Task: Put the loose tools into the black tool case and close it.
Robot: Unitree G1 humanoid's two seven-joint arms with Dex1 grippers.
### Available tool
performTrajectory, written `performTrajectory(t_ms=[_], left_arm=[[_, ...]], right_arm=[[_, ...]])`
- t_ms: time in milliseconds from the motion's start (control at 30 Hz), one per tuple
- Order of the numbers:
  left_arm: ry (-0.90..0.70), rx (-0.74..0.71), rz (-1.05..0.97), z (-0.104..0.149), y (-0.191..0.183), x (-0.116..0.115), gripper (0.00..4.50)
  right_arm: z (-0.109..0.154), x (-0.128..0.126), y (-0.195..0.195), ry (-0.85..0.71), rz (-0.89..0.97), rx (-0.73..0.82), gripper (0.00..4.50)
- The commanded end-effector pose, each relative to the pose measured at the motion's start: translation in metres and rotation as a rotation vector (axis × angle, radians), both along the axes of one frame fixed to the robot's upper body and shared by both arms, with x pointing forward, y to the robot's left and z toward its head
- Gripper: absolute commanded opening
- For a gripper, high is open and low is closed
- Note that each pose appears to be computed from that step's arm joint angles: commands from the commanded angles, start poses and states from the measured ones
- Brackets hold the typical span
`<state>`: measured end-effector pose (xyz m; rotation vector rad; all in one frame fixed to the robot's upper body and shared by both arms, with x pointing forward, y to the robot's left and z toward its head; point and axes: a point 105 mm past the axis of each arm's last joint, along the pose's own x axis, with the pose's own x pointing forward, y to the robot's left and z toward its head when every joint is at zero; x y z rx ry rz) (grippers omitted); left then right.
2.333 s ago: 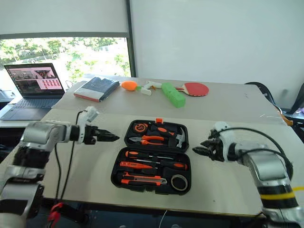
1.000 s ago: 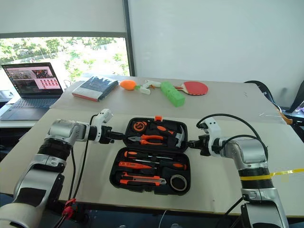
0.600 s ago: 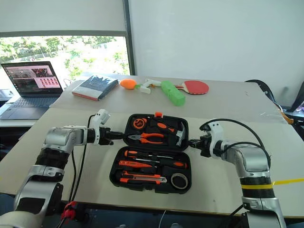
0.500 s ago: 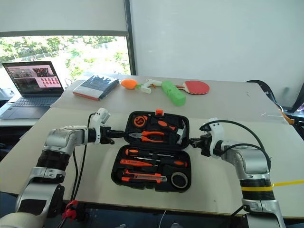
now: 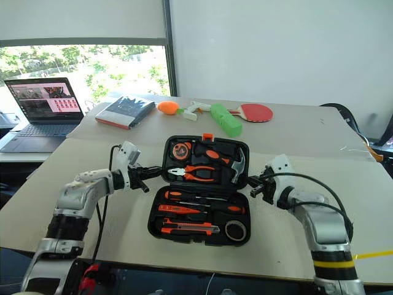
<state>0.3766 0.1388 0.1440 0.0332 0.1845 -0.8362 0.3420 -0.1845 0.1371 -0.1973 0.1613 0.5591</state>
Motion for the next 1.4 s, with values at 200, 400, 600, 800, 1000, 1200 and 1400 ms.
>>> performTrajectory(t_ms=[200,400,600,800,1000,1200,1400], left_arm=[[-0.399,0.031,0.091,0.036,-0.012,-0.003,0.06],[-0.466,0.086,0.112,0.028,-0.006,-0.01,0.06],[-0.41,0.073,0.114,0.022,0.0,-0.007,0.06],[-0.41,0.076,0.111,0.02,0.003,-0.01,0.06],[-0.397,0.074,0.097,0.016,0.002,-0.015,0.06],[-0.397,0.082,0.071,0.016,0.002,-0.021,0.39],[-0.372,0.105,0.077,0.01,0.013,-0.028,2.43]], right_arm=[[0.033,-0.025,0.024,-0.432,0.08,-0.175,0.02],[0.033,-0.032,0.018,-0.557,0.052,-0.285,0.02],[0.039,-0.034,0.016,-0.686,0.056,-0.406,0.02],[0.029,-0.041,0.01,-0.781,0.067,-0.545,0.02],[0.013,-0.05,0.003,-0.808,0.067,-0.607,0.02],[0.005,-0.054,-0.001,-0.807,0.078,-0.623,0.0],[0.001,-0.064,0.0,-0.805,0.11,-0.627,0.0]])
